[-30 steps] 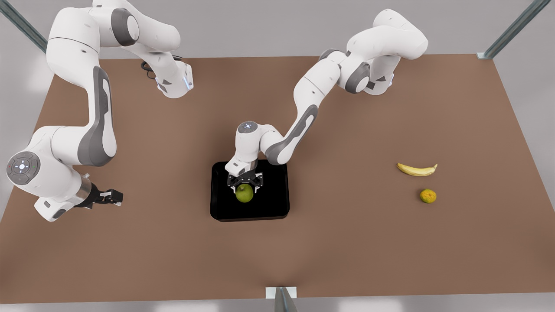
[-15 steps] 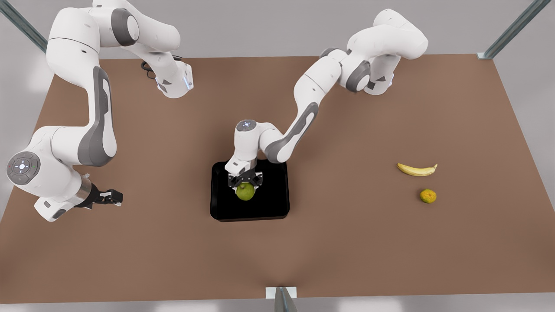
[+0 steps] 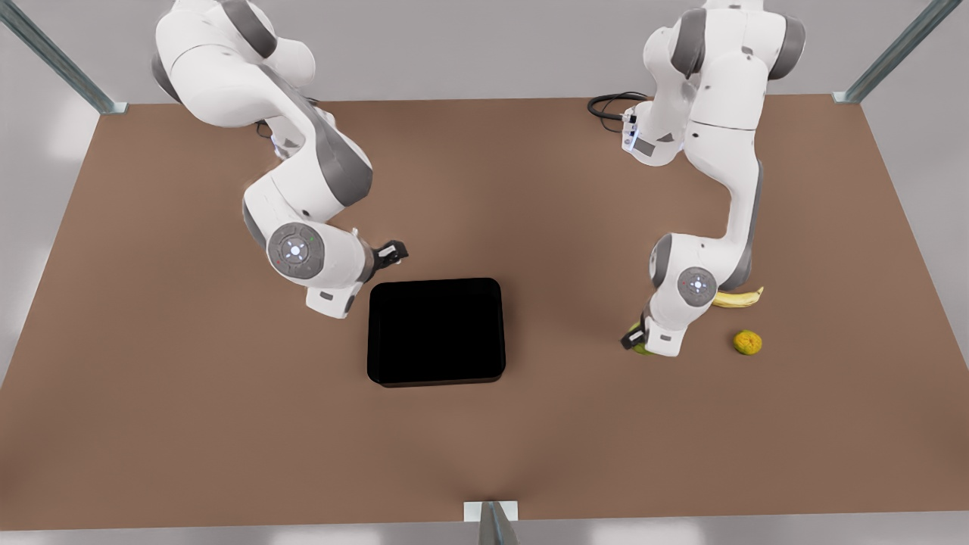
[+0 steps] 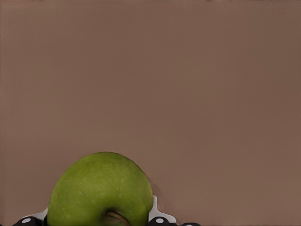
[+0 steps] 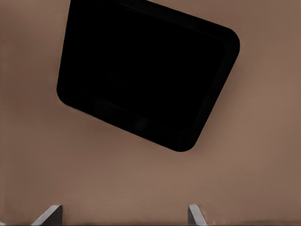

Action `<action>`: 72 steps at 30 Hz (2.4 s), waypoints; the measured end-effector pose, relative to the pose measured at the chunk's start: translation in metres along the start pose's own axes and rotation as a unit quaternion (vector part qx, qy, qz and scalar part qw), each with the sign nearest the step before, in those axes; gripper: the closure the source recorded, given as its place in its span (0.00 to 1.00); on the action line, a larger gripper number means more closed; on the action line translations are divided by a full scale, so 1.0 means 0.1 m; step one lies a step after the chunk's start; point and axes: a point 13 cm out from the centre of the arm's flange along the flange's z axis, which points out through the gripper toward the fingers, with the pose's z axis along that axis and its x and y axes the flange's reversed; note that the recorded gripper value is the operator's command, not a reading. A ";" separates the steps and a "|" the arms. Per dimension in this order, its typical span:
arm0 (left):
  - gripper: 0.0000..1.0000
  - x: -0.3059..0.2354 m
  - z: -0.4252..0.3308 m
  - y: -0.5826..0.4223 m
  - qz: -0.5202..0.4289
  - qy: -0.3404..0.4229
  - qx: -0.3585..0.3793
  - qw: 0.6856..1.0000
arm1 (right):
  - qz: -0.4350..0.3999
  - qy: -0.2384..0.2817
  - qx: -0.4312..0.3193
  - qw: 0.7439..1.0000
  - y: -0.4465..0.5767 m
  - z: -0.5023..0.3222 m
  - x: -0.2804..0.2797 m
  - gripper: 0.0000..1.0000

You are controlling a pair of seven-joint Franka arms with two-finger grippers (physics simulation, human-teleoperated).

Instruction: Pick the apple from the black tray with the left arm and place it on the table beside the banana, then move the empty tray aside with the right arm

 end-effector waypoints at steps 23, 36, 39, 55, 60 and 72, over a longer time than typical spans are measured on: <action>0.00 -0.31 -2.78 0.63 0.218 -0.046 0.041 0.974 | 0.204 0.004 0.029 0.979 -1.32 1.79 -0.63 0.00; 0.00 -0.19 -2.73 0.62 0.248 -0.029 0.030 0.968 | 0.131 0.010 0.023 0.991 -1.50 2.35 -0.84 0.44; 0.00 -0.19 -2.73 0.62 0.251 -0.028 0.030 0.967 | 0.128 0.006 0.021 0.991 -1.51 2.33 -0.87 0.59; 0.00 -0.17 -2.73 0.61 0.257 -0.026 0.028 0.966 | 0.113 -0.012 0.018 0.993 -1.40 1.96 -0.88 0.90; 0.00 -0.16 -2.73 0.61 0.258 -0.025 0.028 0.965 | 0.112 -0.014 0.022 0.993 -1.38 1.61 -0.77 0.91; 0.00 -0.16 -2.72 0.61 0.259 -0.025 0.028 0.965 | 0.205 0.028 0.051 0.977 -2.85 0.44 0.27 0.91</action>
